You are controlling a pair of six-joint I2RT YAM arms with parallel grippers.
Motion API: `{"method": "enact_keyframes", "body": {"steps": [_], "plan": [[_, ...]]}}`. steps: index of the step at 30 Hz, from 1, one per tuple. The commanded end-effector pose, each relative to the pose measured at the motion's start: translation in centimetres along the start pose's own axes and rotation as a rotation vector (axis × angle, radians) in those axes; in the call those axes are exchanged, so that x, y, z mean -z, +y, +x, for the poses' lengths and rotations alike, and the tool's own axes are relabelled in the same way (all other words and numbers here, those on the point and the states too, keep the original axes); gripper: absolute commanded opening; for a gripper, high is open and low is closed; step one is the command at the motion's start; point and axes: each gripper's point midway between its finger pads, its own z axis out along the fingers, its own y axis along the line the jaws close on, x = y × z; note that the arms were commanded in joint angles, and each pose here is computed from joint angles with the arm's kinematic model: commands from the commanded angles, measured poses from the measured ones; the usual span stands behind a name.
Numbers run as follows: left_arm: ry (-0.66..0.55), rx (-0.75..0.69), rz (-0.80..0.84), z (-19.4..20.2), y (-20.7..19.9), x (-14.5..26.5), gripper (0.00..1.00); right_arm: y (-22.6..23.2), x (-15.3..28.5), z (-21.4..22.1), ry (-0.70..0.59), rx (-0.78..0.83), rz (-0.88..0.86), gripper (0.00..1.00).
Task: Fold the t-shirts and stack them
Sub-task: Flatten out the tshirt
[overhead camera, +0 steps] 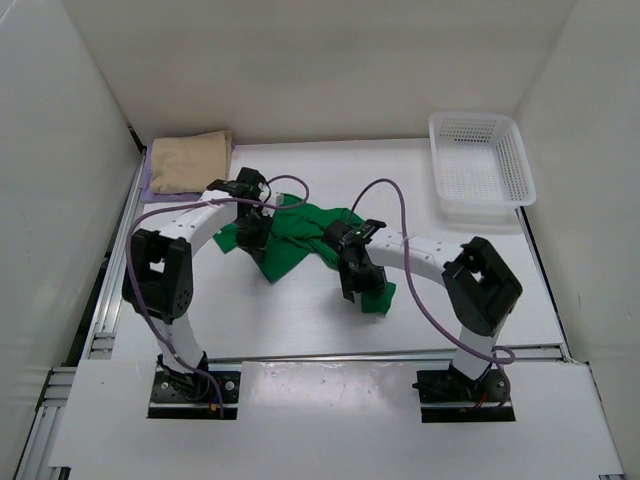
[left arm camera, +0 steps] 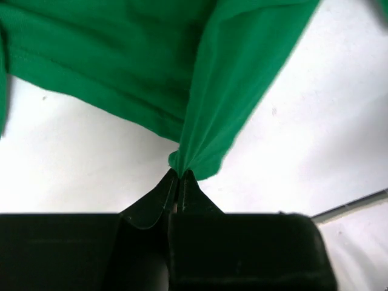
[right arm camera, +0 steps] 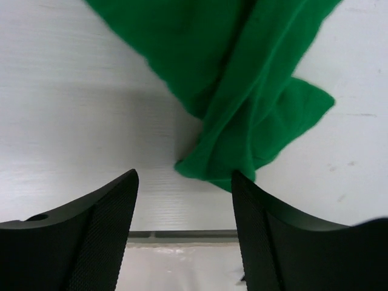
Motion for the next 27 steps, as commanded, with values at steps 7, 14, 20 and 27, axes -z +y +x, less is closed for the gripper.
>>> {"method": "enact_keyframes", "body": {"steps": [7, 14, 20, 27], "plan": [[0.011, 0.004, -0.031, 2.2, 0.2, 2.6, 0.1, -3.4, -2.0, 1.1, 0.04, 0.01, 0.247, 0.15], [-0.067, 0.043, -0.209, 1.0, 4.2, 5.3, 0.1, -4.7, 2.7, -2.1, -0.09, -0.081, 0.14, 0.0], [-0.508, 0.195, -0.491, -12.4, 13.1, 17.2, 0.1, -9.3, 13.0, -16.9, -0.37, -0.376, -0.4, 0.0], [-1.218, 0.303, -0.669, -21.9, 15.0, 40.0, 0.1, -18.0, 29.3, -26.6, -0.748, -0.506, -0.692, 0.0]]}}
